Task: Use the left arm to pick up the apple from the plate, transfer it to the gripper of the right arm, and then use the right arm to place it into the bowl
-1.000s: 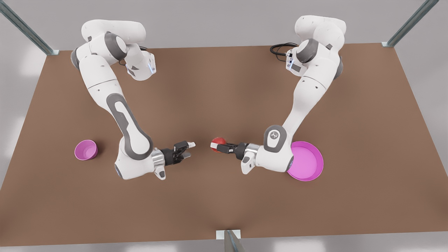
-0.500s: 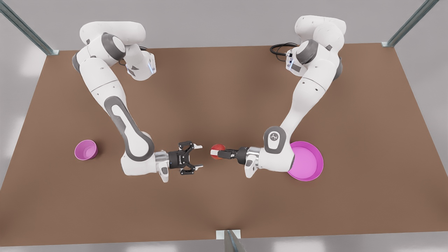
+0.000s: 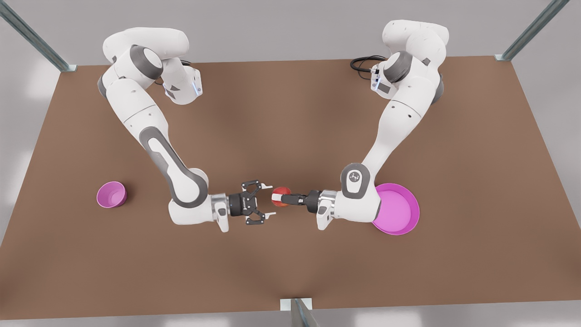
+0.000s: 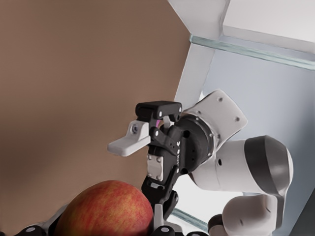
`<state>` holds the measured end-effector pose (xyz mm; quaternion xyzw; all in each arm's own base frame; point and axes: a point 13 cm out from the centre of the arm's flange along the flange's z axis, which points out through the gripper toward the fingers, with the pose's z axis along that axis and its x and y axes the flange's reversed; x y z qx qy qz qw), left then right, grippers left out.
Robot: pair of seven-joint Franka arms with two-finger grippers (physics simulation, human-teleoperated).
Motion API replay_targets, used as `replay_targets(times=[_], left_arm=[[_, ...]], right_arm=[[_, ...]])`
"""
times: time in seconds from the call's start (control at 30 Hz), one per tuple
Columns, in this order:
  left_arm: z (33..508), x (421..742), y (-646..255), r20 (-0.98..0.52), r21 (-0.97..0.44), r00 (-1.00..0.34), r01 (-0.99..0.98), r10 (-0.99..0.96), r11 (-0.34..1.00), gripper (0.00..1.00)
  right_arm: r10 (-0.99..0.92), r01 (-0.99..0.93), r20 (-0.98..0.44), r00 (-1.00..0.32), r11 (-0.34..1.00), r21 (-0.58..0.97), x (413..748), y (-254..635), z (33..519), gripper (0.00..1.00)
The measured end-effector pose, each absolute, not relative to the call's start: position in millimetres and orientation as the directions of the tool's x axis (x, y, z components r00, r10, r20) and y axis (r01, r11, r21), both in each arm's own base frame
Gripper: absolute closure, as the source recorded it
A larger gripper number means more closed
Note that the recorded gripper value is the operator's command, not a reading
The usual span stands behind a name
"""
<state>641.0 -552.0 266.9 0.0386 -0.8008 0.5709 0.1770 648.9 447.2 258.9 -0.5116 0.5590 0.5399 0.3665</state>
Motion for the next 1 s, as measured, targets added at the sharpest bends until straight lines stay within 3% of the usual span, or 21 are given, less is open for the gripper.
replay_targets(times=[0.63, 0.73, 0.83, 0.9, 1.0], left_arm=[[267.4, 637.4, -559.5, 0.306, -0.91, -0.94, -0.243, 0.15, 0.334, 0.27], [267.0, 638.2, -559.4, 0.303, -0.911, -0.941, -0.241, 0.148, 0.334, 0.27], [267.2, 638.5, -559.5, 0.3, -0.913, -0.942, -0.239, 0.147, 0.332, 0.24], [268.3, 638.7, -559.8, 0.297, -0.914, -0.943, -0.237, 0.148, 0.329, 0.0], [270.2, 638.9, -560.2, 0.292, -0.917, -0.945, -0.232, 0.149, 0.325, 0.0]], right_arm=[[-0.144, -0.993, -0.989, -0.029, -0.108, 0.045, 643.5, 482.6, 260.1, 0.0], [-0.145, -0.994, -0.989, -0.013, -0.107, 0.029, 644.2, 482.6, 259.9, 0.25], [-0.145, -0.994, -0.989, 0.001, -0.106, 0.014, 645.8, 481.8, 260.8, 0.27], [-0.145, -0.994, -0.989, 0.009, -0.106, 0.007, 646.5, 481.1, 261.0, 0.27], [-0.145, -0.995, -0.989, 0.019, -0.104, -0.003, 649.1, 476.9, 262.3, 0.27]])
